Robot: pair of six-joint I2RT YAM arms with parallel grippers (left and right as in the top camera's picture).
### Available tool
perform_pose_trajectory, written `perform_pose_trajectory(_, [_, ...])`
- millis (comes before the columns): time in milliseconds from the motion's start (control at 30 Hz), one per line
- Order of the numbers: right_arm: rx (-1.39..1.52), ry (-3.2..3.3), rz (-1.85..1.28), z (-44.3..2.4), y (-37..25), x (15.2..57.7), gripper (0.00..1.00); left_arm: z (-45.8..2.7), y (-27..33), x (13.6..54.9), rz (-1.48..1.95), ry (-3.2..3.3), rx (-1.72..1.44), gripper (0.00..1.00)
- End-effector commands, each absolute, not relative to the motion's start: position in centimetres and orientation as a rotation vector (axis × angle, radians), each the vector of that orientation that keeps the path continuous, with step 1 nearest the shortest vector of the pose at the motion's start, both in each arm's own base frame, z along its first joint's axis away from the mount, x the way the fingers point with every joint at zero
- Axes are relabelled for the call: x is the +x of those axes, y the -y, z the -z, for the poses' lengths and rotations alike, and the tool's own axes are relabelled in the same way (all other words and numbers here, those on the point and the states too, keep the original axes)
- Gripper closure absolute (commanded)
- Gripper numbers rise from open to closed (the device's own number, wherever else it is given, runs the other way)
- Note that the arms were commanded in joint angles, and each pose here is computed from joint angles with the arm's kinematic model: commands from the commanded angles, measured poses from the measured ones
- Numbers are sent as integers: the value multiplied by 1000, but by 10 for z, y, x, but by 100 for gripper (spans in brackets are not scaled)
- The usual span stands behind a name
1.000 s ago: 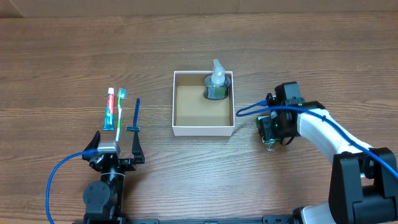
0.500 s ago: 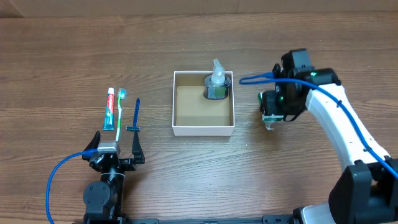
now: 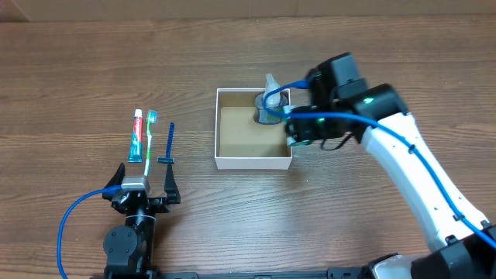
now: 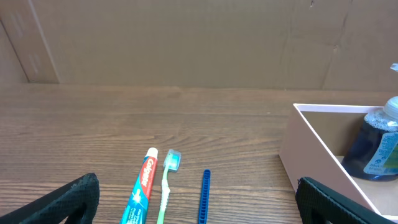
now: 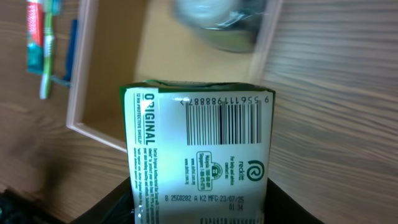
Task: Pack container
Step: 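Lower the soap bar into the box beside the bottle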
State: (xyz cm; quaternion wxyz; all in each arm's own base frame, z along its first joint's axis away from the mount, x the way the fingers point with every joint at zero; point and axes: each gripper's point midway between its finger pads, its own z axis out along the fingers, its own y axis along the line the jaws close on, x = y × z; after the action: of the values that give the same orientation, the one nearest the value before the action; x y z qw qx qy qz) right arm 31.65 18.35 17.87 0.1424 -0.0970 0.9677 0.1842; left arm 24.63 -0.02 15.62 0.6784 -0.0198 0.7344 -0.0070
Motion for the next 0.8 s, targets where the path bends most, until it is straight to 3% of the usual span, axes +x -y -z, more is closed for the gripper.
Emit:
perform_pose_trajectory(0, [-248, -2710, -528, -201, -208, 317, 53, -157, -3, 246, -4, -1642, -45, 0])
perform_pose_trajectory(267, [-242, -2671, -479, -191, -239, 319, 52, -157, -3, 246, -4, -1642, -45, 0])
perform_pose_trajectory(767, [-188, -2790, -287, -129, -231, 334, 53, -157, -3, 246, -4, -1642, -45, 0])
